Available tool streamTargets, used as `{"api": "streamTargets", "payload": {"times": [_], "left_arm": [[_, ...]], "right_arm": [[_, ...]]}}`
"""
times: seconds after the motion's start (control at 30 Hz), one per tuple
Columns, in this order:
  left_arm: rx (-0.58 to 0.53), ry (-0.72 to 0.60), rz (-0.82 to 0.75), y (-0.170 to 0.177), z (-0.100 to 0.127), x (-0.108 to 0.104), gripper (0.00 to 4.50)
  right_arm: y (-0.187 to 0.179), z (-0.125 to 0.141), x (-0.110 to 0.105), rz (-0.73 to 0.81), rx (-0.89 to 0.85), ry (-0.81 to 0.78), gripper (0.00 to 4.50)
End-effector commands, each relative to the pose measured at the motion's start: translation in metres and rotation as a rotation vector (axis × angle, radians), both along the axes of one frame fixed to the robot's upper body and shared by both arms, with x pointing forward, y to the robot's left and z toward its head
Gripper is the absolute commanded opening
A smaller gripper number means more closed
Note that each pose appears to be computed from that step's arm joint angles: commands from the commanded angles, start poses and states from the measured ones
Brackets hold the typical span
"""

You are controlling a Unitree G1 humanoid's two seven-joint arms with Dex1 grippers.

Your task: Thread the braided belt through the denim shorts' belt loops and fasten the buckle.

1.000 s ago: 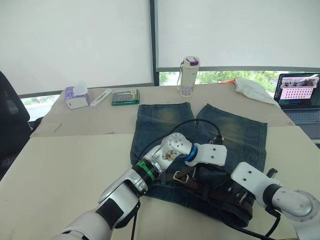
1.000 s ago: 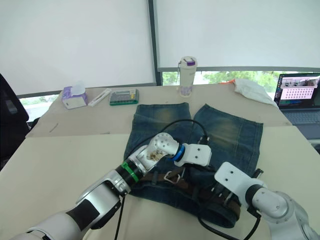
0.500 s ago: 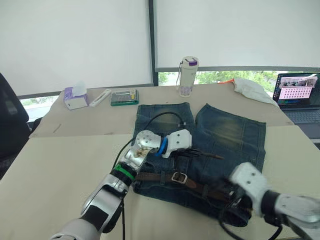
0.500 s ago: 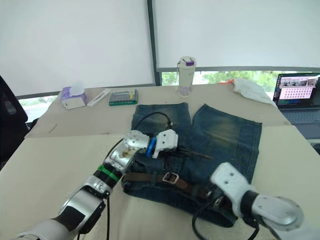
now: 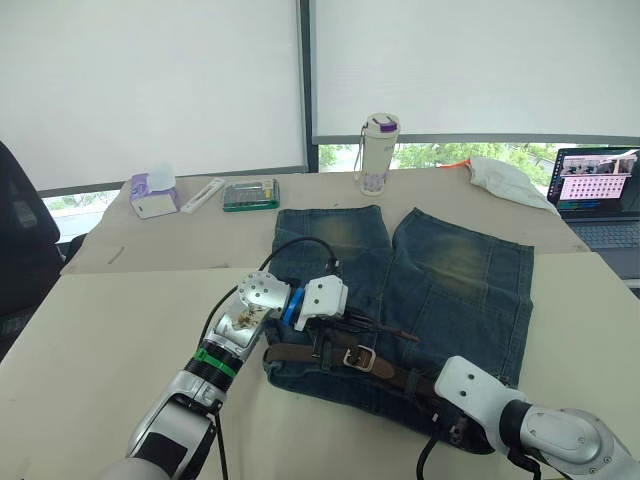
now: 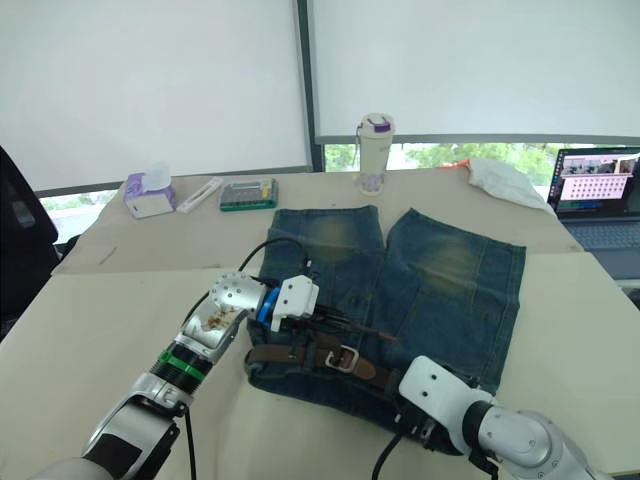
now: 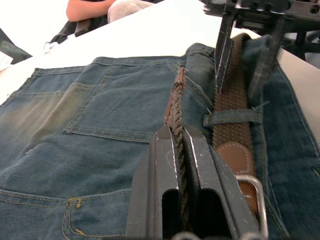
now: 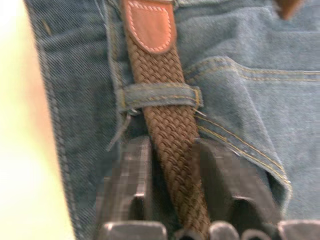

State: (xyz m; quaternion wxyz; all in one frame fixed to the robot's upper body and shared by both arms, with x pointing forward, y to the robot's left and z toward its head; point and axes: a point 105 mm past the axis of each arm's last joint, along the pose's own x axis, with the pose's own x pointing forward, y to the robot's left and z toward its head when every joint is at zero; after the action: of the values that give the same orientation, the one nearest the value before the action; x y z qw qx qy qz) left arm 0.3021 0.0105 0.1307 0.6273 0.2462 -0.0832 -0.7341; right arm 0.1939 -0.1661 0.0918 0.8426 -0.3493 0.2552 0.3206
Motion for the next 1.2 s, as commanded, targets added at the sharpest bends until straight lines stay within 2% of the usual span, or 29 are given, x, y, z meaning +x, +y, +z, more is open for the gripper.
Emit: {"api": "streamTargets", "payload": {"times": [0.03,0.33,0.53,0.77,0.83,1.0,1.2], "left_arm": [[0.027,-0.057,-0.021,0.005,-0.004,-0.001,0.00],[0.083,-0.143,-0.054,0.001,-0.015,0.001,0.00],[0.145,-0.215,-0.163,0.006,-0.028,-0.011,0.00],[0.125,-0.266,-0.201,-0.014,-0.028,-0.015,0.00],[0.127,-0.264,-0.206,-0.017,-0.029,-0.016,0.00],[0.134,-0.271,-0.215,-0.021,-0.031,-0.018,0.00],[0.131,-0.304,-0.220,-0.022,-0.030,-0.018,0.00]], "right_arm": [[-0.002,0.010,0.004,-0.005,-0.019,-0.049,0.02],[-0.012,0.030,0.022,-0.063,0.004,-0.151,0.02],[-0.007,0.027,0.019,-0.058,0.050,-0.132,0.02],[0.002,0.017,0.004,-0.016,0.083,-0.049,0.02],[0.012,0.015,-0.008,0.036,0.169,0.008,0.72],[0.004,0.016,-0.006,0.013,0.093,-0.050,2.39],[0.007,0.005,-0.010,0.000,0.070,-0.026,2.39]]}}
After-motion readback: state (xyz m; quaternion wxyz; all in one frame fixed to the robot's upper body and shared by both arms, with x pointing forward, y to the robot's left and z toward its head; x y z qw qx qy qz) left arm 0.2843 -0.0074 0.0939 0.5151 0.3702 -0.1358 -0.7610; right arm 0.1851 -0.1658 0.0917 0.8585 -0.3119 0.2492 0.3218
